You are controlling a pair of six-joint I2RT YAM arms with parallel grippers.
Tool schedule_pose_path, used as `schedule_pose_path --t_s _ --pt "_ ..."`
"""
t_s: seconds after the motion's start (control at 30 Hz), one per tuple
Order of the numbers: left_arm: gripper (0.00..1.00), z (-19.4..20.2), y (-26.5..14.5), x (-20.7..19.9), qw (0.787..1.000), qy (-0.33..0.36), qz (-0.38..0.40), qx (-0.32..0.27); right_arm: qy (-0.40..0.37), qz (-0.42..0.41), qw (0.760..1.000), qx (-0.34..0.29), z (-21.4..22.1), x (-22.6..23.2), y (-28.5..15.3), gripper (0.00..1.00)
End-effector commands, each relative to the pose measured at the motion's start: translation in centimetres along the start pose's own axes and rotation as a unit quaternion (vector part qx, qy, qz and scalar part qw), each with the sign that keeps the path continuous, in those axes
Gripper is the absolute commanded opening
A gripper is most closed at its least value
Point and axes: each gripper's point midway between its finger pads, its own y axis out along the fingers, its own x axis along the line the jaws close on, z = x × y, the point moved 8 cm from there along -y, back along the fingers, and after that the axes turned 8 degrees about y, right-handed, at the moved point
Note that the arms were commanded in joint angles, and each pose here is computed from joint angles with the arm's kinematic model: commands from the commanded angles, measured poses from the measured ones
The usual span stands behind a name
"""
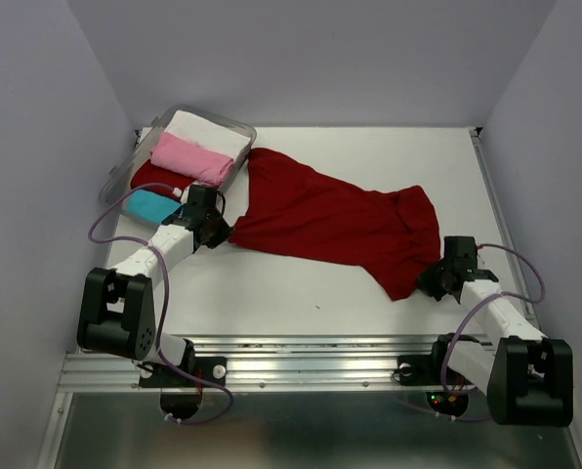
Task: Roll the t-shirts
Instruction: Flatten out the T-shirt at the center of the board.
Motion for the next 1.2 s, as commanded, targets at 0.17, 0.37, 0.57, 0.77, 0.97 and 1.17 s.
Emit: schedule_pose_path --t_s 0.17,0.37,0.57,0.77,0.97,1.17 --pt "0.0 -4.2 -3.4 -2.4 0.996 0.018 0.05 -0.071 -0.045 -0.117 0.99 -0.07 -4.0 6.6 -5.6 0.01" --pt "0.0 -8.6 -9.7 -5.1 0.979 0.038 0.114 -0.166 -0.083 -0.182 0.966 -0.164 -8.3 12.1 -13.9 0.01" --pt "0.0 -12.8 -17.0 -7.1 0.951 0.053 0.16 -0.26 -0.095 -0.253 0.932 -0.241 -11.0 15.7 -22.1 0.01" --pt "0.0 -15.7 -24.4 -8.8 0.913 0.053 0.216 -0.341 -0.103 -0.319 0.894 -0.299 -12.6 17.9 -29.5 0.01" --pt "0.0 -17.6 -32.3 -9.3 0.872 0.059 0.25 -0.416 -0.12 -0.38 0.845 -0.356 -13.5 18.9 -37.5 0.01" --pt "0.0 -17.7 -39.1 -8.7 0.831 0.065 0.277 -0.478 -0.119 -0.424 0.796 -0.415 -13.6 18.0 -44.5 0.01"
